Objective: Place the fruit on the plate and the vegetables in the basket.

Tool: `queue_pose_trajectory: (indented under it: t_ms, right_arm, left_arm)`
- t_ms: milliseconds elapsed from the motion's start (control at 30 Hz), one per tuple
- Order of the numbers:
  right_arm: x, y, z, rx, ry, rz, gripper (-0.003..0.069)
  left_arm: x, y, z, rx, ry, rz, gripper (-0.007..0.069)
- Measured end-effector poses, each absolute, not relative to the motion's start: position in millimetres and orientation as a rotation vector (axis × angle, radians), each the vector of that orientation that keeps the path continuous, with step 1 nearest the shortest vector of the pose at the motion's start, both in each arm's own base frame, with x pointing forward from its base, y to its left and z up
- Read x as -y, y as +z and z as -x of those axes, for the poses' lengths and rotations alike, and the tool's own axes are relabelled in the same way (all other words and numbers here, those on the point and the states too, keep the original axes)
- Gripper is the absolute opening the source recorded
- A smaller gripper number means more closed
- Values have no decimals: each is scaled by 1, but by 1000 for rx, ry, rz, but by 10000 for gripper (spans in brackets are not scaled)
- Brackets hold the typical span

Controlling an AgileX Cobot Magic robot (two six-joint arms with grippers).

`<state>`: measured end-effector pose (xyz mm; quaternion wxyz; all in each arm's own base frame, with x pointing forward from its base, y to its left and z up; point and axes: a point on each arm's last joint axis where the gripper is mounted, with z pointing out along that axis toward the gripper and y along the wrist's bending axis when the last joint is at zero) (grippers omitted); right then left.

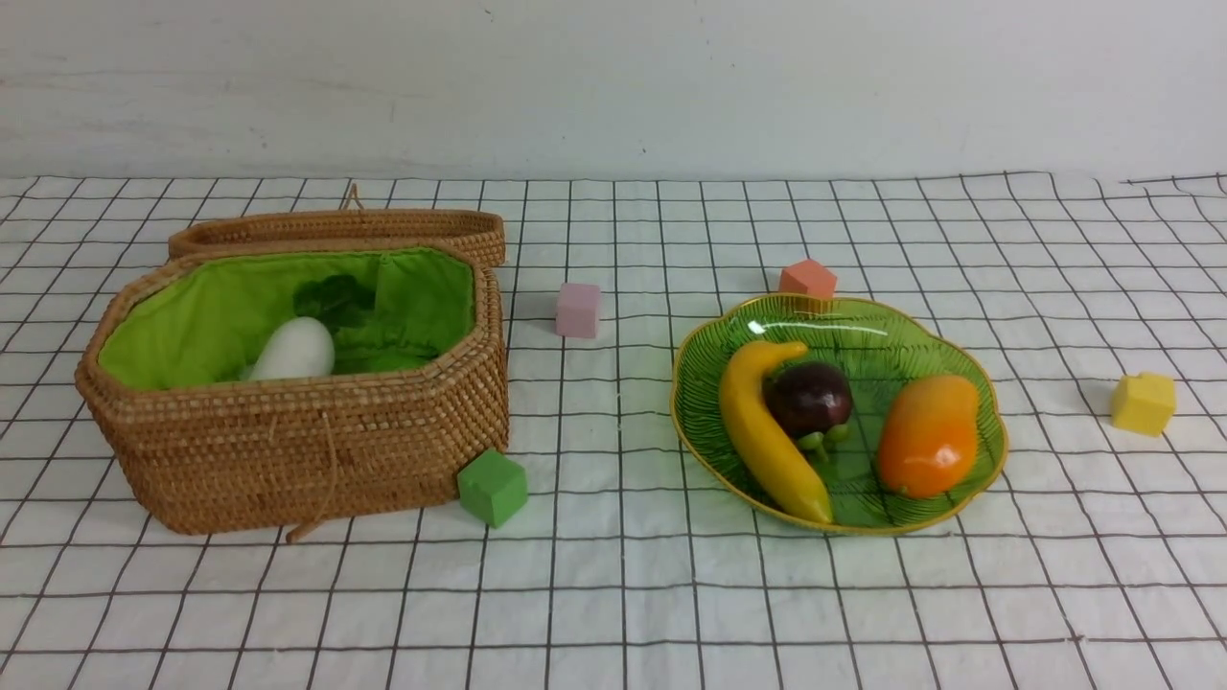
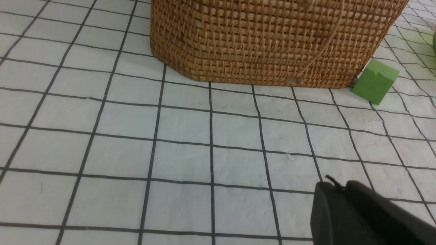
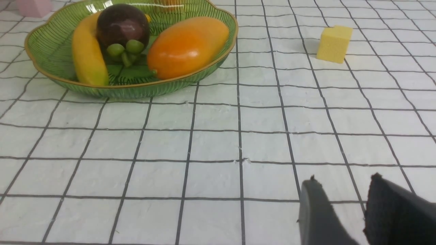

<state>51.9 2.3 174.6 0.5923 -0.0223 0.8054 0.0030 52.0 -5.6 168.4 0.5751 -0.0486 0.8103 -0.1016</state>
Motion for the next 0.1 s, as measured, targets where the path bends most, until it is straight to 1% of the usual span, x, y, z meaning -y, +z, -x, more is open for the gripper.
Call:
queue_pose_trajectory:
  t_ms: [100]
  right_arm:
    - [-2, 175, -52, -1873, 7, 52, 242]
  left_arm:
    - [6, 168, -52, -1898, -238, 114, 43]
